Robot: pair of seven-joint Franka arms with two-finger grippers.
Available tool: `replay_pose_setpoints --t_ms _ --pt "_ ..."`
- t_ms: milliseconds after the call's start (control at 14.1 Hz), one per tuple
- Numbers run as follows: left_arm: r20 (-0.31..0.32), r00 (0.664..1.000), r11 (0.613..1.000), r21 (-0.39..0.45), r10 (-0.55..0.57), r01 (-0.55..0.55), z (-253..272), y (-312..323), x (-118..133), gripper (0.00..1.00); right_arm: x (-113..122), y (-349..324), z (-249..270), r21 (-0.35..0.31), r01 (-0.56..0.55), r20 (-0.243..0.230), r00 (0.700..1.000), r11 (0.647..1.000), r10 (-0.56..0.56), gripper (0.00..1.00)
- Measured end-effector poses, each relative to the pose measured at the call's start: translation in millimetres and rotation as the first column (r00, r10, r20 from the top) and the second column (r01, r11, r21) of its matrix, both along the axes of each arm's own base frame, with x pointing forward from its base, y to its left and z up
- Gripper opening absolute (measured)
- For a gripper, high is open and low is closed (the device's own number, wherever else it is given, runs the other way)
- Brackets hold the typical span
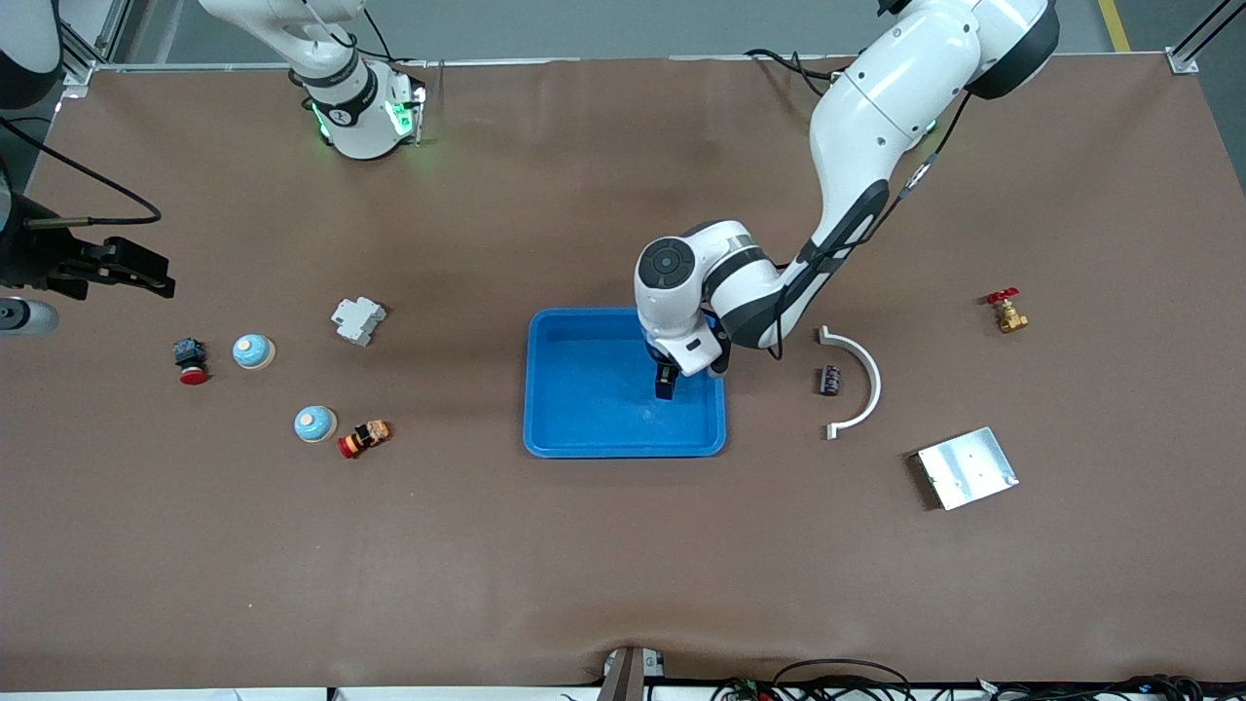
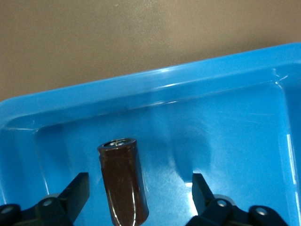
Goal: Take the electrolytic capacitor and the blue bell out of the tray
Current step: 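Grasp the second capacitor with the left gripper while the right gripper retracts, then lift the capacitor and carry it toward the white arc with the left gripper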
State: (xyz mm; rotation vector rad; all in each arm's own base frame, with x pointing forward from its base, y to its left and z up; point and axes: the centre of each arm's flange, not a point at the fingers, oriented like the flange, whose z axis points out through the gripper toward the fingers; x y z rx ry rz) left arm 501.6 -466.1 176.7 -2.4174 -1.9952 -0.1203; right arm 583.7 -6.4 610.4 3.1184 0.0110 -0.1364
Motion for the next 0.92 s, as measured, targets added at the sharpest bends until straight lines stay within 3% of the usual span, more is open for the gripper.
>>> replay_pose_setpoints --t_ms 141,495,919 --pt "0.000 1.000 1.000 0.000 -0.001 0.001 -0.1 -0.4 -0.4 0.90 -0.1 -4.5 0.0 -0.001 0.008 0.000 1.000 1.000 -0.008 1.00" --pt "0.023 0.999 0.999 0.017 -0.040 0.039 1.3 -5.3 -4.6 0.37 0.1 2.5 2.1 -0.001 -0.003 0.004 1.000 1.000 0.003 1.00" --pt "0.059 0.995 0.996 0.011 -0.086 0.086 15.2 0.6 17.8 0.35 0.0 0.6 3.1 -0.001 0.000 0.006 1.000 1.000 0.000 1.00"
